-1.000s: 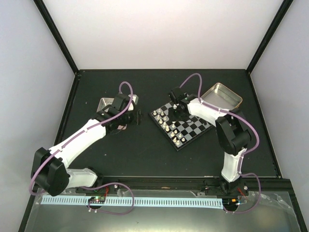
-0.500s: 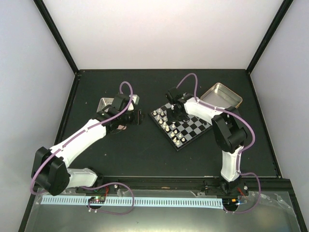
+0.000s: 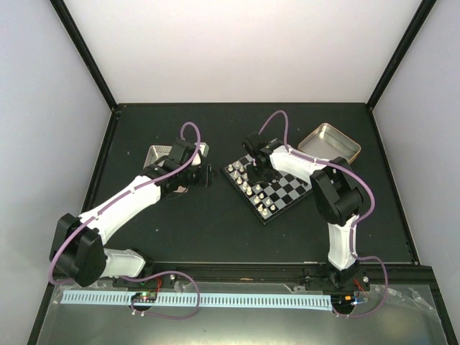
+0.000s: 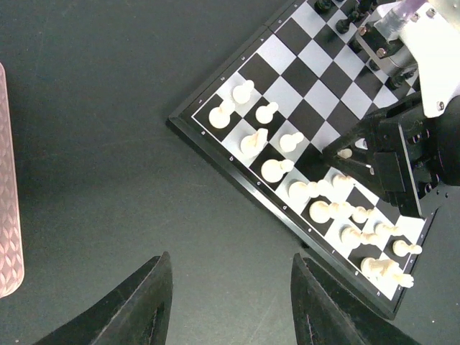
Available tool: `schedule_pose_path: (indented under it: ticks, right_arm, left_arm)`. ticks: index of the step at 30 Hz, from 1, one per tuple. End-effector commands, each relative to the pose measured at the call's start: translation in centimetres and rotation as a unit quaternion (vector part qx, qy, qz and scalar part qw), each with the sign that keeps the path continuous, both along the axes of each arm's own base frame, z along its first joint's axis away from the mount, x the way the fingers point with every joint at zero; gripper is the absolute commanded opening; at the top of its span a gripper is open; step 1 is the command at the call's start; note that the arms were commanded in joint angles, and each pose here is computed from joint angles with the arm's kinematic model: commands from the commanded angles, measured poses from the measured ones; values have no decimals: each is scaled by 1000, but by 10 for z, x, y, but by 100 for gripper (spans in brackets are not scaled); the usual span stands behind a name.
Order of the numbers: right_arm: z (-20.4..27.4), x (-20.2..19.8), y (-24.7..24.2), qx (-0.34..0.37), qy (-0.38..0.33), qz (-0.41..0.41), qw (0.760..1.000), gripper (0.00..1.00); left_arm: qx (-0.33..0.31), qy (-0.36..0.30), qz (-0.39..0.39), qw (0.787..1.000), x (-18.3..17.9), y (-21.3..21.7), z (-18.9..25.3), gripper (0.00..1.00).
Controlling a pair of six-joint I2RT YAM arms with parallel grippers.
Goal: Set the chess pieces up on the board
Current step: Move the chess piece to the chessboard.
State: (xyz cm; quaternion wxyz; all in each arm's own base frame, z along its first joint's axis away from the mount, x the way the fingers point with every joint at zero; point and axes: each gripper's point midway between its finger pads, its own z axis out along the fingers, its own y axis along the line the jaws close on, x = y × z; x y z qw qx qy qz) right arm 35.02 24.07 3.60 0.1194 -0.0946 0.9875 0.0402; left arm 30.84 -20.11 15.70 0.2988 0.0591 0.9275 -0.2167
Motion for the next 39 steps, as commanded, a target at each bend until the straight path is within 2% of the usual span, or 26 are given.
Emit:
schedule_pose_path:
  ticks: [1,5,24,33,39]
  right_arm:
    - [6,0,2,-4,-1,4,1000,18]
    - [9,-1,8,11,-3,8,1000,14]
    - [6,1,30,40,7,29,999,13]
    - [24,6,33,51,-8,20,998,26]
    - [48,15,24,56,-52,-18,997,30]
  left_arm:
    - [-13,-2,-1,1000,4,-3,2,46]
    - [-14,-3,-1,1000,3,-3,2,47]
    - [-16,-1,-3,1000,3,-4,1,46]
    - [-18,-6,-2,1000,3,-3,5,46]
    - [-14,-10,6,1000,2,1,5,47]
